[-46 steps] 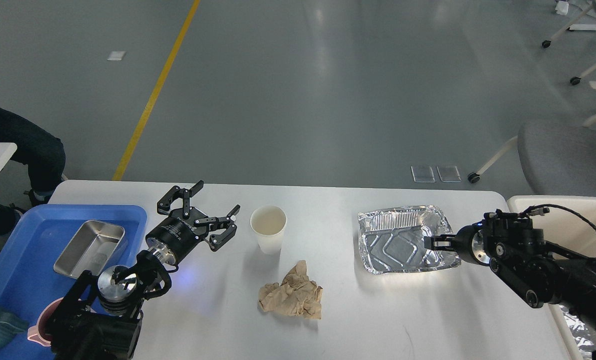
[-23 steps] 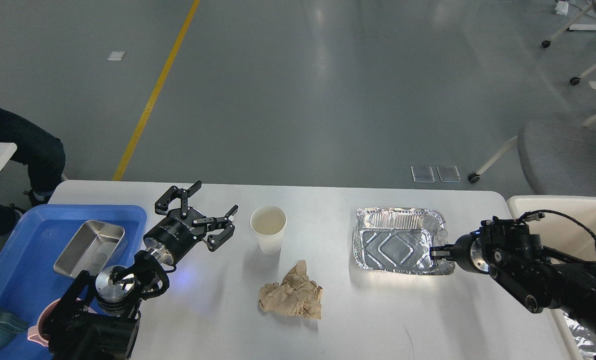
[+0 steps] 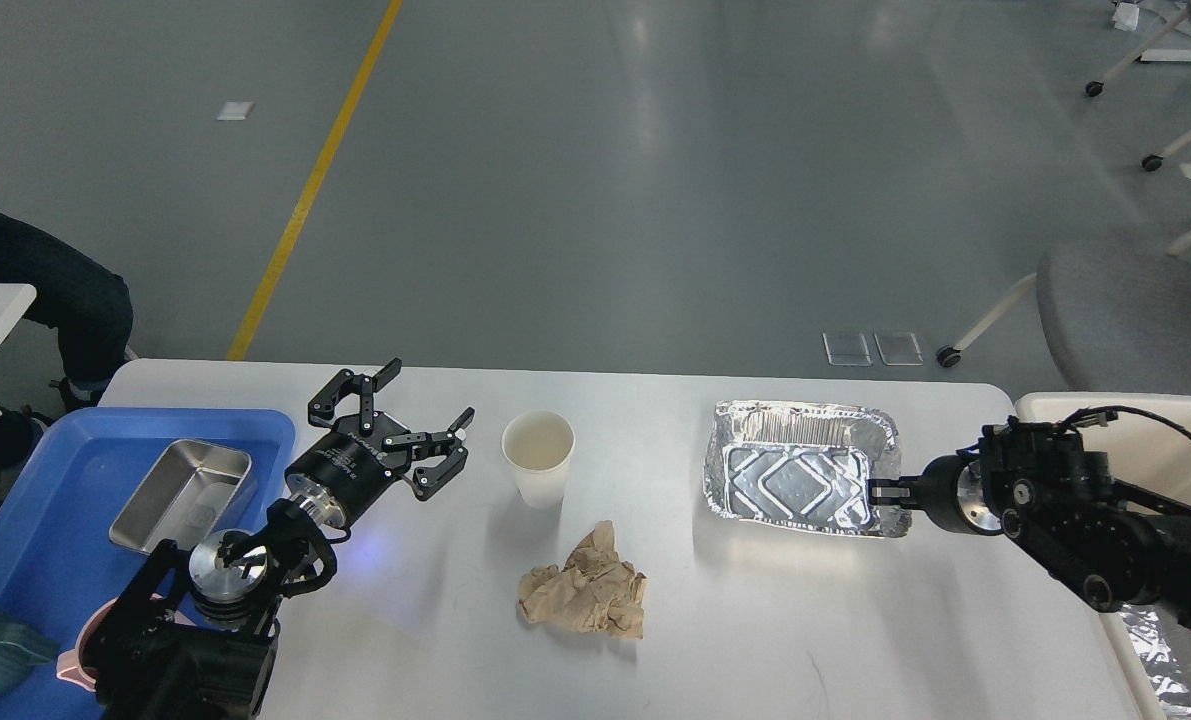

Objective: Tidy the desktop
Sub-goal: 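Lift the foil tray up off the table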

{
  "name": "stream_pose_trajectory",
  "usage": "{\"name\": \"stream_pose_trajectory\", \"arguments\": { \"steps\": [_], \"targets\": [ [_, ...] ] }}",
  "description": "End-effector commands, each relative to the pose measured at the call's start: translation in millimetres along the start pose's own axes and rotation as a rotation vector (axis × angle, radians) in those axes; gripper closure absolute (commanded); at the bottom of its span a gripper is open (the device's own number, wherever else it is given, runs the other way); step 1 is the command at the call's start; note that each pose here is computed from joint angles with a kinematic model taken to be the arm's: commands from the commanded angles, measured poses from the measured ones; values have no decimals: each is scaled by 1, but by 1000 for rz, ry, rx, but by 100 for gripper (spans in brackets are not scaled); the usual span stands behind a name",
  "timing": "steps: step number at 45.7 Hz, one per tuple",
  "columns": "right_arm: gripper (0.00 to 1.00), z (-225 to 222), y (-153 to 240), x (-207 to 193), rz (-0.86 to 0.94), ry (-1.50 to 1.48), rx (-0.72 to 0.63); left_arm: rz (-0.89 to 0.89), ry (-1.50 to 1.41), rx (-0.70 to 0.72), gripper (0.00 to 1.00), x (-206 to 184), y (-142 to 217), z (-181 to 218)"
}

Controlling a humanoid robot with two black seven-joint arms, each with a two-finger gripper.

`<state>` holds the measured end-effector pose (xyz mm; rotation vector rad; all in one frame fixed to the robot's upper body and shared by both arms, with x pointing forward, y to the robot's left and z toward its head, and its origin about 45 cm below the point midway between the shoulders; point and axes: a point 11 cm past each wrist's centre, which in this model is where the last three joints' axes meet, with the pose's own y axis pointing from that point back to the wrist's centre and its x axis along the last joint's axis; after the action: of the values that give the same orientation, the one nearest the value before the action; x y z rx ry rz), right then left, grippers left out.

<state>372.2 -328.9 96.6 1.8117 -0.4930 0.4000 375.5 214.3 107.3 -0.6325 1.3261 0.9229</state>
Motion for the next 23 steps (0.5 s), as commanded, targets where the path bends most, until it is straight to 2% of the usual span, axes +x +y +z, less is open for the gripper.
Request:
{"name": "stream_pose_trajectory", "arguments": {
  "steps": [1,13,23],
  "targets": [
    [100,16,30,18,34,-53,17,-5,-5,3,0,-2,-2,1],
    [100,22,94,42,84,-87,86,9,-18,0,0,-1,1,8],
    [100,-10,121,52,120,-24,201,16,-21,-2,0,0,2,10]
  ]
}}
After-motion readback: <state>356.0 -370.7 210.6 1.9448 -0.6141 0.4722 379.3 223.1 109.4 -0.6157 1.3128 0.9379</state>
